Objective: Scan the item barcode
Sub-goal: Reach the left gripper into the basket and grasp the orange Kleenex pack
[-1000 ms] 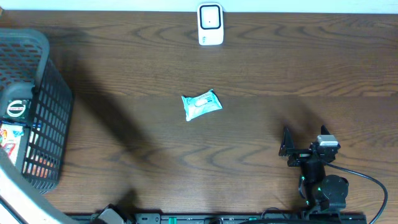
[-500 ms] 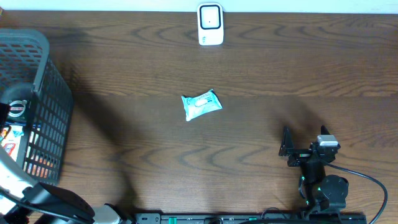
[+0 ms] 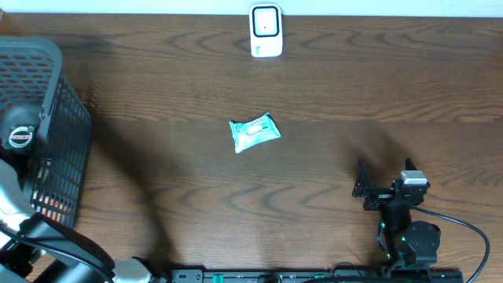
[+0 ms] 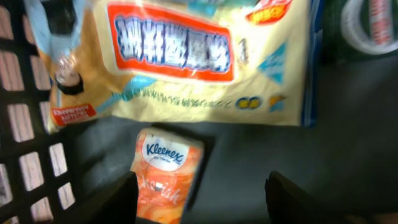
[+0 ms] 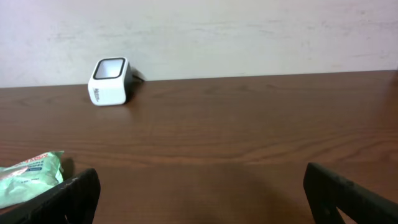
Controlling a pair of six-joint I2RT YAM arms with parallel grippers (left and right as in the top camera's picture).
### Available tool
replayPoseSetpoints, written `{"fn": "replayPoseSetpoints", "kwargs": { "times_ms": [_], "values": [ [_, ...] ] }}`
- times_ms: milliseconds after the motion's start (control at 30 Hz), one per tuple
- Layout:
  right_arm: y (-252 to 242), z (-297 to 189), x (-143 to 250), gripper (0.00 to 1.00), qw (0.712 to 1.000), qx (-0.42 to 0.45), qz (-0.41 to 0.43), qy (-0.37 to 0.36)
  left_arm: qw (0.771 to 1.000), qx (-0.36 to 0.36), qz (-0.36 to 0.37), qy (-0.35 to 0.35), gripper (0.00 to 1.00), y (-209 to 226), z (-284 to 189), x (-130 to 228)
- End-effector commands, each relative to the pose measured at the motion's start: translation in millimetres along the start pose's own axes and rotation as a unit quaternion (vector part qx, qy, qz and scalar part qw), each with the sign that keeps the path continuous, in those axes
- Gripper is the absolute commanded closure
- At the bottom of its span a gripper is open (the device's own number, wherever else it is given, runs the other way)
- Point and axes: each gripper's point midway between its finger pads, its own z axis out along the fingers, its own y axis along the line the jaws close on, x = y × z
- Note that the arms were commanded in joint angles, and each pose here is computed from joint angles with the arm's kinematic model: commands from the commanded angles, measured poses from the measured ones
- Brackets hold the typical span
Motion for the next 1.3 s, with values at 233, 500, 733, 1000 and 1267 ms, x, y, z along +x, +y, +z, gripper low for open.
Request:
{"fn": "replayPoseSetpoints", "kwargs": {
  "times_ms": [233, 500, 733, 1000, 1267],
  "values": [
    [-1.0, 0.1, 1.7, 0.01, 1.0, 0.002, -0.004, 0.003, 0.998, -0.042, 0.033, 0.042, 0.35, 11.8, 33.5, 18.3],
    [-0.9, 0.1, 1.7, 0.01, 1.0, 0.002, -0.004, 0.003, 0.994, -0.062, 0.04, 0.076, 0.36, 14.3, 56.0, 30.4],
    [-0.9, 0.1, 1.7, 0.01, 1.0, 0.002, -0.004, 0.003, 0.993, -0.07, 0.044, 0.09, 0.39, 15.8, 65.5, 35.9],
    [-0.9, 0.1, 1.7, 0.01, 1.0, 0.002, -0.004, 0.003, 0.992, -0.072, 0.044, 0.093, 0.46, 16.2, 67.2, 37.1],
    [-1.0, 0.1, 1.7, 0.01, 1.0, 0.002, -0.004, 0.003, 0.991, -0.076, 0.046, 0.099, 0.66, 16.9, 70.8, 39.5]
  ]
}}
